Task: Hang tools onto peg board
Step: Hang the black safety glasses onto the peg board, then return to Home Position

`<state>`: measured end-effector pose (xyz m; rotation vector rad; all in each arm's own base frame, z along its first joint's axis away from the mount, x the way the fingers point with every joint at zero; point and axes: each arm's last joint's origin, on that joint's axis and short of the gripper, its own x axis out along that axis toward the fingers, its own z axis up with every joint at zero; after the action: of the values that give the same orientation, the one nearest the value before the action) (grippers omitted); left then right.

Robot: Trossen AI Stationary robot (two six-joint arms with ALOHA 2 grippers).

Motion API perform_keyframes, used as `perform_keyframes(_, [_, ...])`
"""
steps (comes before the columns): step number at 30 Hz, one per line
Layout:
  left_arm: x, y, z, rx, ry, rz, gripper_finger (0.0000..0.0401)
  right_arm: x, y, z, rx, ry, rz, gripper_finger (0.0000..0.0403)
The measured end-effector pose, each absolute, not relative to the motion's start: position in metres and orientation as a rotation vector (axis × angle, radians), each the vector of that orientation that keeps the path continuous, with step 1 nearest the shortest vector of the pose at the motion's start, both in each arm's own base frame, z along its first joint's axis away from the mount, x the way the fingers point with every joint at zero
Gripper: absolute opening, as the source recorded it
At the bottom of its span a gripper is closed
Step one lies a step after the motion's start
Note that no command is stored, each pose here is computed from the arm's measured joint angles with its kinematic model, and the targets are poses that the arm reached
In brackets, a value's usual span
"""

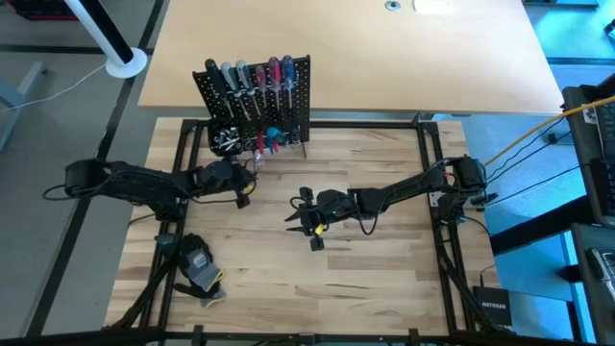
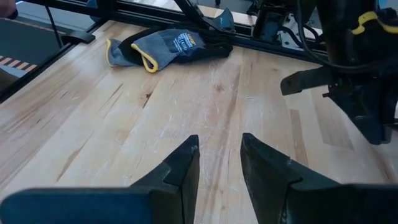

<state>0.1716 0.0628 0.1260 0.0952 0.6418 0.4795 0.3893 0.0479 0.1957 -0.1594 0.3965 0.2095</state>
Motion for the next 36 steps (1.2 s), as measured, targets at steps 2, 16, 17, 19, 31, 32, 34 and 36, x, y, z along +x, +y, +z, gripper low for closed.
perform_keyframes(2, [0.173,0.064,0.123,0.088,0.644,0.475,0.0006,0.389,0.048,0.196,-0.159,0.397,0.21,0.0117])
perform_keyframes(16, [0.171,0.07,0.116,0.021,0.684,0.566,0.0026,0.389,0.048,0.195,-0.141,0.4,0.223,0.0117])
perform_keyframes(17, [0.171,0.07,0.116,0.019,0.683,0.57,0.0032,0.389,0.048,0.195,-0.14,0.4,0.223,0.0117])
perform_keyframes(19, [0.171,0.071,0.116,0.015,0.68,0.574,0.0043,0.389,0.048,0.195,-0.141,0.4,0.223,0.0117])
perform_keyframes(31, [0.173,0.071,0.127,0.052,0.679,0.558,0.0156,0.389,0.048,0.195,-0.134,0.404,0.222,0.0117])
perform_keyframes(32, [0.173,0.071,0.13,0.05,0.686,0.557,0.0164,0.389,0.048,0.195,-0.134,0.406,0.222,0.0117])
perform_keyframes(34, [0.17,0.07,0.136,0.045,0.706,0.557,0.0177,0.389,0.048,0.195,-0.134,0.408,0.222,0.0117])
perform_keyframes(36, [0.167,0.068,0.141,0.031,0.727,0.556,0.0184,0.389,0.048,0.195,-0.134,0.408,0.222,0.0117])
